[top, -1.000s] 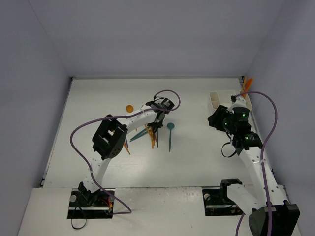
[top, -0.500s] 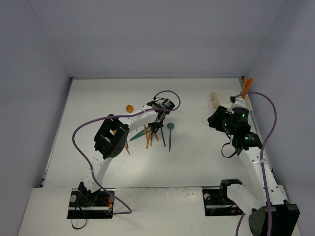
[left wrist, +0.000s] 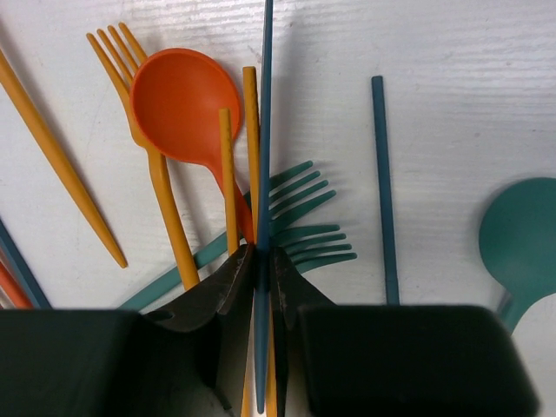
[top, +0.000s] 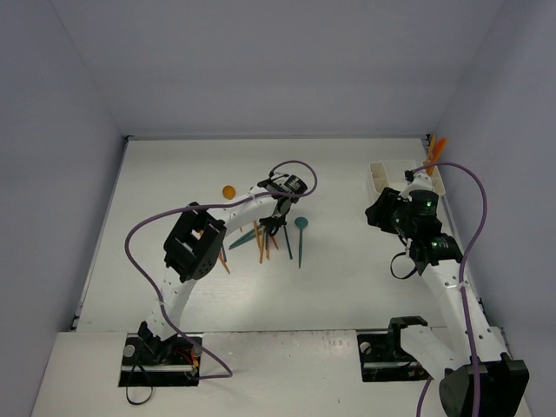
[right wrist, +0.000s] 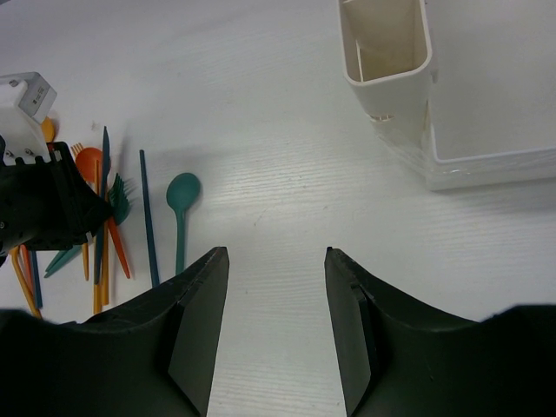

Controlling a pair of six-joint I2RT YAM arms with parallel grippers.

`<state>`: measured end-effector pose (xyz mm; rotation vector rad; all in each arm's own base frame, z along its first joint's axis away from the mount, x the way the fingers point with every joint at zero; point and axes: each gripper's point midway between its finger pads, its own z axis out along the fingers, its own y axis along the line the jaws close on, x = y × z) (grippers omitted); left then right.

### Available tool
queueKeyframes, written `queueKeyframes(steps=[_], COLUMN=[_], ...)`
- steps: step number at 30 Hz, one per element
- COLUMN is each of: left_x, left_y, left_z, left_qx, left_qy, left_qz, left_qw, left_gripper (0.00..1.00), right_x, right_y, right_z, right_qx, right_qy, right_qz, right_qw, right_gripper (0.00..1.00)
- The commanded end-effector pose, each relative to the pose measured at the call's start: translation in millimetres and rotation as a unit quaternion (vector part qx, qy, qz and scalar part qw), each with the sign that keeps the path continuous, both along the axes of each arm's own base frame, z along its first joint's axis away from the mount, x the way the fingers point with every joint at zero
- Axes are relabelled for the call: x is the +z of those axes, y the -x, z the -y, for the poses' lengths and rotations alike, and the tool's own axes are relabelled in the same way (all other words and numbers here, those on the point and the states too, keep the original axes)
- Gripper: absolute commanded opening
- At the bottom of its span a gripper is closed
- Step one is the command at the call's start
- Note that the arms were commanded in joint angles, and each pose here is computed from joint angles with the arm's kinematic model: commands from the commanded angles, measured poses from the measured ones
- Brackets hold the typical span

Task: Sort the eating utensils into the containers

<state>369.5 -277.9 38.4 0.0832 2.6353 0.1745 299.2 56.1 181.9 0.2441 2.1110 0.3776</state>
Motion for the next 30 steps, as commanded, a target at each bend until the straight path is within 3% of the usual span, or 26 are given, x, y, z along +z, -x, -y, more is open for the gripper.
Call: queueKeyframes(steps=[1,19,23,30], left_x=[41,34,39,70], left_y=[1,15,16,18], left_z=[-3,-7,-9,-13], left_qx=[0.005,-0.001,-0.002,-0.01], left_qy=[0.021,0.025,0.026,0.042], left_qz=[0.031,0.01,0.014,0.04], left_qw=[0.999,1.0,1.0,0.998], left_gripper=[0.1,0.1,0.0,0.0], right_x=[10,5,5,17], right_y=[-4,-2,-2,-3], right_z=[-6,-8,-9,-15], right_qx=[0.015,0.023,0.022,0.042], right_qy=[-0.004,-0.006,-0.007,-0.01], right_qz=[0.023,0.017,0.017,0.031], right_qw=[1.0,1.0,1.0,0.999], right_gripper=[0.46,0.46,0.46,0.46])
